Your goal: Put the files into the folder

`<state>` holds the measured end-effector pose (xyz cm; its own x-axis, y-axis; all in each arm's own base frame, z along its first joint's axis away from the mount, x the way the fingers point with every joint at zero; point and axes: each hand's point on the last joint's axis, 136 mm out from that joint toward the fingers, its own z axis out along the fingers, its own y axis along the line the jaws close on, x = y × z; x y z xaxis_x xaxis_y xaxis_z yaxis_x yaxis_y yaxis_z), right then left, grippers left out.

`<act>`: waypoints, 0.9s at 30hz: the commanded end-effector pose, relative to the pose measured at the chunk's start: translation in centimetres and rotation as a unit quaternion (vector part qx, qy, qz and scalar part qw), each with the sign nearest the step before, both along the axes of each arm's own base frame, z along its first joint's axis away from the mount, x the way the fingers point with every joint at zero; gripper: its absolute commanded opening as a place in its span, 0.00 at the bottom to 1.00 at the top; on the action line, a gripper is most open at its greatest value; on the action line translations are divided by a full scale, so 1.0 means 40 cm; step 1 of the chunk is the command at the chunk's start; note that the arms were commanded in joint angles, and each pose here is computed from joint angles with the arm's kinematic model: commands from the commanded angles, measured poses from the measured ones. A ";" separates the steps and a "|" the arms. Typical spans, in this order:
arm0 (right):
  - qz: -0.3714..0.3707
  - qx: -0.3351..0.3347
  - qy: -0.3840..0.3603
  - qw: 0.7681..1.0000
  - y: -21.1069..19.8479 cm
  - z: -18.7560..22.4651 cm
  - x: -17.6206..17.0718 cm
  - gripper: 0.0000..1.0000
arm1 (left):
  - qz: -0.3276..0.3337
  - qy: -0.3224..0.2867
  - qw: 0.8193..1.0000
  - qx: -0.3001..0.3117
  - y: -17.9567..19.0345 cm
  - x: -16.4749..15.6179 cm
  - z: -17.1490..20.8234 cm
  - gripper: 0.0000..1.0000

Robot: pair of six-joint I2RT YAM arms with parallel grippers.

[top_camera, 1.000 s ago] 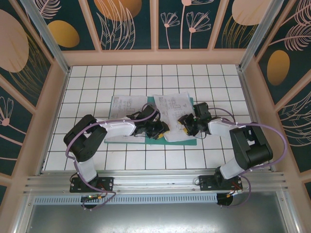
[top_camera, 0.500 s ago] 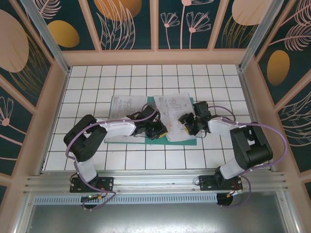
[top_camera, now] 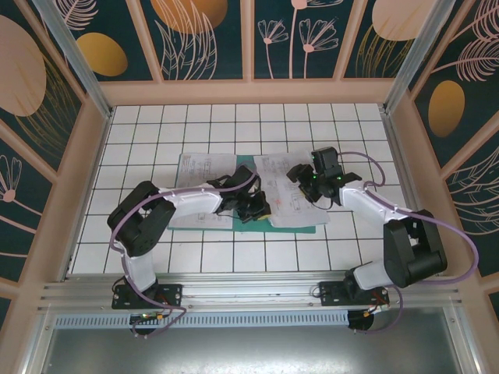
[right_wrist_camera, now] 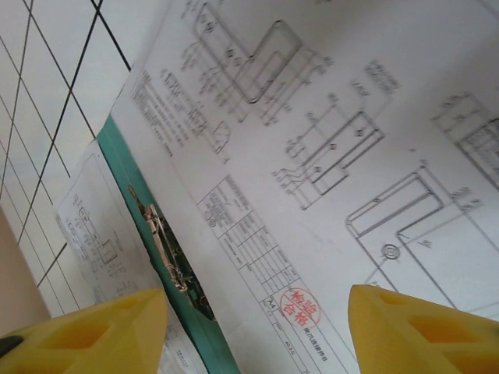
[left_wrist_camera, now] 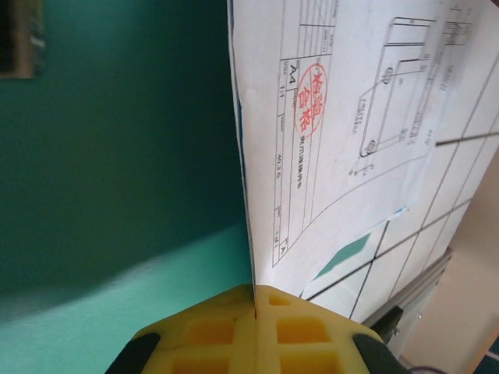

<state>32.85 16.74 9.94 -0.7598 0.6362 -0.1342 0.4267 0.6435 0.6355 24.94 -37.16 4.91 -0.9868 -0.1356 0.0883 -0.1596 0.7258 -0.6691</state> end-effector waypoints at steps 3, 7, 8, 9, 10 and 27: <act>-0.006 -0.022 0.008 1.000 -0.028 -0.009 -0.018 0.64 | -0.041 0.014 0.999 0.005 0.019 -0.025 -0.007 0.00; -0.005 -0.020 0.009 1.000 -0.028 -0.011 -0.018 0.64 | -0.033 0.030 0.999 0.003 0.049 -0.036 -0.017 0.00; -0.004 -0.020 0.008 1.000 -0.027 -0.010 -0.018 0.64 | -0.034 0.032 0.999 -0.001 0.052 -0.038 -0.016 0.00; -0.004 -0.019 0.008 1.000 -0.027 -0.010 -0.018 0.64 | -0.034 0.035 0.999 -0.003 0.058 -0.039 -0.017 0.00; -0.004 -0.018 0.007 1.000 -0.026 -0.008 -0.016 0.64 | -0.034 0.038 0.999 -0.005 0.065 -0.040 -0.018 0.00; -0.001 -0.009 0.006 1.000 -0.018 -0.010 -0.010 0.64 | -0.023 0.053 0.998 -0.007 0.126 -0.009 -0.035 0.00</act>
